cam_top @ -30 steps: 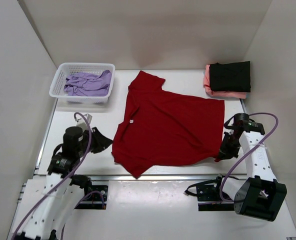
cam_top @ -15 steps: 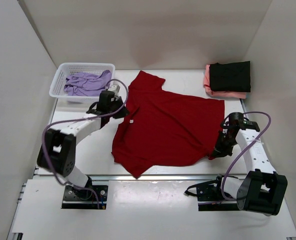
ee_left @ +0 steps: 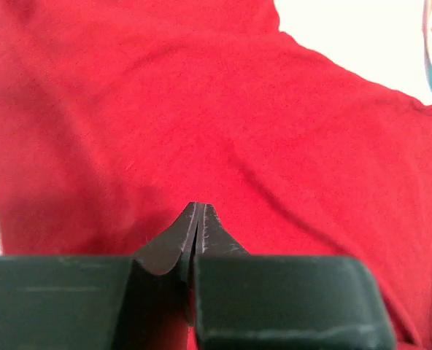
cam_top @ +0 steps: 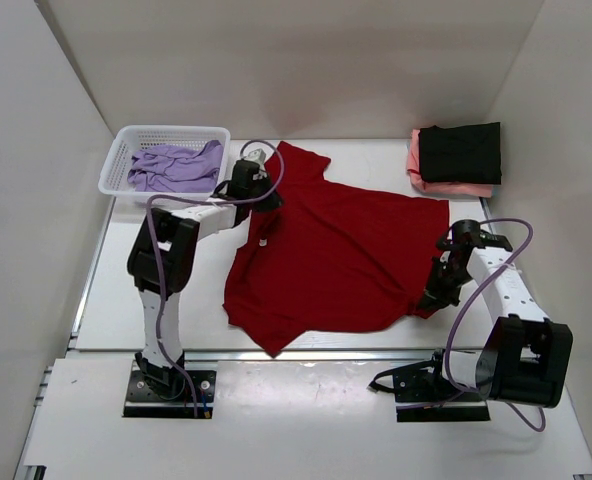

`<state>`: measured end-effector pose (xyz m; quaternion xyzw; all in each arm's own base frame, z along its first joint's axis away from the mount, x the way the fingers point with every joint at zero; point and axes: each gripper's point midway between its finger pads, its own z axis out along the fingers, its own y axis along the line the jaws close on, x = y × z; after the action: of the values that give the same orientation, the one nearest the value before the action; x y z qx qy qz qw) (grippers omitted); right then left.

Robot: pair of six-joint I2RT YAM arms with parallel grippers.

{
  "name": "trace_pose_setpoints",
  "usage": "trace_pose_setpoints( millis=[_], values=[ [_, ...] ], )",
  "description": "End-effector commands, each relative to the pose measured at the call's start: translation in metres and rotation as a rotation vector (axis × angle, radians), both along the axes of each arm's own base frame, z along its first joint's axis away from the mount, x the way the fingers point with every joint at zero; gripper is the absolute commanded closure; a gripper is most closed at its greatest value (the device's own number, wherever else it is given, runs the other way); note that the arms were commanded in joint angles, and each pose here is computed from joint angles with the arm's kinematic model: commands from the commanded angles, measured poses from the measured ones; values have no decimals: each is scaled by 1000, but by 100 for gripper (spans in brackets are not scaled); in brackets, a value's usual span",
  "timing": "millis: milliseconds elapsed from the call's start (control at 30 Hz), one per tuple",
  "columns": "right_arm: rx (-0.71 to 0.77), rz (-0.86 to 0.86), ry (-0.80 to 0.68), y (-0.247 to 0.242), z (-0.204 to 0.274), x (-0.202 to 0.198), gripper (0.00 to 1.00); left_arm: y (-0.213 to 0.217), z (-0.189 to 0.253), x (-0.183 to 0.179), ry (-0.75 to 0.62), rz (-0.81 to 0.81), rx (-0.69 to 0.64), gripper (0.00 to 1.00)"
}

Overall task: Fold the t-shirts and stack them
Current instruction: Flatten out the tshirt

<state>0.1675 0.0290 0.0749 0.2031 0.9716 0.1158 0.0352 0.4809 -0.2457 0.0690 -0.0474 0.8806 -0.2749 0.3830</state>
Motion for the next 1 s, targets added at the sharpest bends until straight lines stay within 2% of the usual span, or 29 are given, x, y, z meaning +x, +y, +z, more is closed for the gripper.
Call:
trace_pose_setpoints(
  millis=[0, 33, 67, 100, 333, 467, 667, 867, 967],
  values=[
    [3, 6, -50, 2, 8, 16, 99, -24, 21, 13, -55, -21, -2, 89],
    [7, -1, -45, 1, 7, 17, 100, -24, 13, 16, -43, -20, 38, 89],
    [7, -1, -44, 1, 7, 15, 100, -28, 22, 20, -59, -24, 42, 90],
    [9, 7, -39, 2, 7, 14, 100, -23, 5, 16, -22, -18, 99, 88],
    [8, -7, -39, -1, 6, 19, 100, 26, -15, 19, 48, 50, 249, 89],
    [6, 3, -30, 0, 6, 20, 100, 60, -7, 29, 26, 93, 388, 87],
    [8, -1, -35, 0, 5, 23, 100, 107, -3, 35, 27, 157, 512, 85],
    [6, 0, -33, -1, 4, 23, 100, 148, -3, 36, 44, 208, 565, 84],
    [13, 7, -28, 1, 3, 20, 100, 152, 15, 41, 12, 239, 510, 87]
  ],
)
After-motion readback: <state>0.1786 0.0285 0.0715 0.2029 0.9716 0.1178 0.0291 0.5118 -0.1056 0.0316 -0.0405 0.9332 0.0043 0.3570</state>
